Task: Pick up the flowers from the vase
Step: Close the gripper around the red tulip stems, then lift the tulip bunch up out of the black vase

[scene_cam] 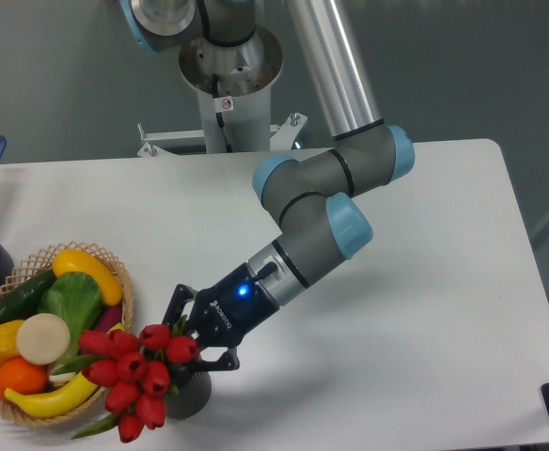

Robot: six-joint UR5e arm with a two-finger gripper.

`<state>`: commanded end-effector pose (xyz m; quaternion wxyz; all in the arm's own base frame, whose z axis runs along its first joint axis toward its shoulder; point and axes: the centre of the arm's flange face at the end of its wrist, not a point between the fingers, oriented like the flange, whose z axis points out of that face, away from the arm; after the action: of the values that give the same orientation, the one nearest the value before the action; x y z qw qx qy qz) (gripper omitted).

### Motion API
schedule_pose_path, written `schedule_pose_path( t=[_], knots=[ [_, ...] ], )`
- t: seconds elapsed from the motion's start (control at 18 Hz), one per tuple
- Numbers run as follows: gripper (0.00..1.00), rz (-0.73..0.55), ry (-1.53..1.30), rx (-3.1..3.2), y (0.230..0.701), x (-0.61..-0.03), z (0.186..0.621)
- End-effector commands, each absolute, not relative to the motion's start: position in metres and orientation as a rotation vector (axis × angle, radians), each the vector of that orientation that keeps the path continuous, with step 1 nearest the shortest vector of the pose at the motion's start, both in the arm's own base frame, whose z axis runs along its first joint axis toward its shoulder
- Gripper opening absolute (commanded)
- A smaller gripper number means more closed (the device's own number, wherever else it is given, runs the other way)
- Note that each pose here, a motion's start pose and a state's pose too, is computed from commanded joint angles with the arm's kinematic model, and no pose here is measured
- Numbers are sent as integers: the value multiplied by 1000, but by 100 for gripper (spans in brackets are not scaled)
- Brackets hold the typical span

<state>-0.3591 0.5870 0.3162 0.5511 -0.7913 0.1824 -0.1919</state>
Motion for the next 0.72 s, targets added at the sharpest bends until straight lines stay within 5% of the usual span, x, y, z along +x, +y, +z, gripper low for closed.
schedule_pose_path(
  t=[0.72],
  knots=[
    [21, -443, 374, -1848, 584, -375, 368]
  ],
)
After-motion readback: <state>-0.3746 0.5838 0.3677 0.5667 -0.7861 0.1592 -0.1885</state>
